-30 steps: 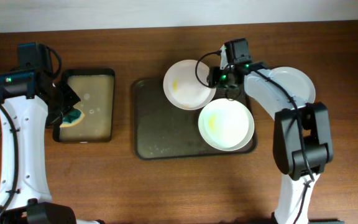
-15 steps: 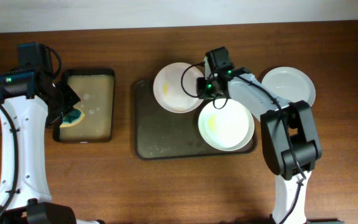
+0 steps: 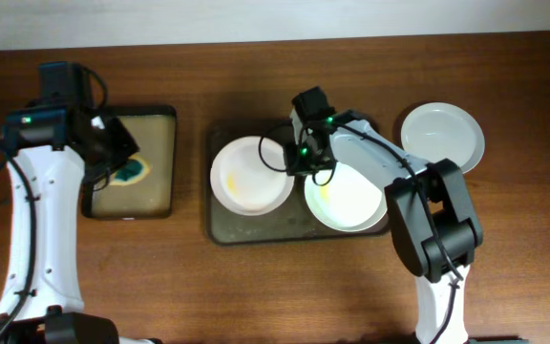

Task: Clean dirty plates on tray and stack at the side
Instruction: 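Reach the right gripper to the pink-rimmed plate and grasp its rim, then scrub the pink-rimmed plate with the sponge in the left gripper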

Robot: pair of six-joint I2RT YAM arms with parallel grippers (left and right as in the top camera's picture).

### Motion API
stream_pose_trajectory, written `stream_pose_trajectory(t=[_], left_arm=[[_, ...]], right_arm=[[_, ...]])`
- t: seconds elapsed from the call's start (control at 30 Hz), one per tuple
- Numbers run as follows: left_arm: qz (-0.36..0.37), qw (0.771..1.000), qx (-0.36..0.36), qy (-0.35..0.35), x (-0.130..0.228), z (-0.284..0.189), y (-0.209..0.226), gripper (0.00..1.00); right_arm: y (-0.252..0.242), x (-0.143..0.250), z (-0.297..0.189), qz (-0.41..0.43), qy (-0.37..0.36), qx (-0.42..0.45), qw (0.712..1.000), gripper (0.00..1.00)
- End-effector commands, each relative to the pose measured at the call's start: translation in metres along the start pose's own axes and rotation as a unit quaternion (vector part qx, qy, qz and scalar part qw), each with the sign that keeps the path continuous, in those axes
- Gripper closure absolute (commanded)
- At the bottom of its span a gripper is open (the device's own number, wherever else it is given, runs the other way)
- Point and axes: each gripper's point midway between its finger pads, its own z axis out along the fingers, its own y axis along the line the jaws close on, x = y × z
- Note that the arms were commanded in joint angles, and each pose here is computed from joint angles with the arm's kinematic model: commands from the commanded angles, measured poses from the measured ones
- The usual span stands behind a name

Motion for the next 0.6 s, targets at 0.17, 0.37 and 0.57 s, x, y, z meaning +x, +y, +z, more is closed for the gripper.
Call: stream_pose_trajectory(t=[0.17,0.37,0.57], left_arm=[[0.079,0.995,0.049,0.035,0.045,0.014,-0.077,1.0],[0.127,0.984,0.09,0.087,0.084,0.086,-0.134,1.0],[0.171,0.972,0.116,0.111,0.115,0.139,-0.181,1.0]], right_arm=[[-0.01,0.013,0.006,0.018,0.019,0.036,0.999,0.96],[-0.021,0.011,0.005,0.069,0.011,0.061,0.996,0.96],[-0.022,0.011,0.004,0.07,0.011,0.061,0.996,0.96]])
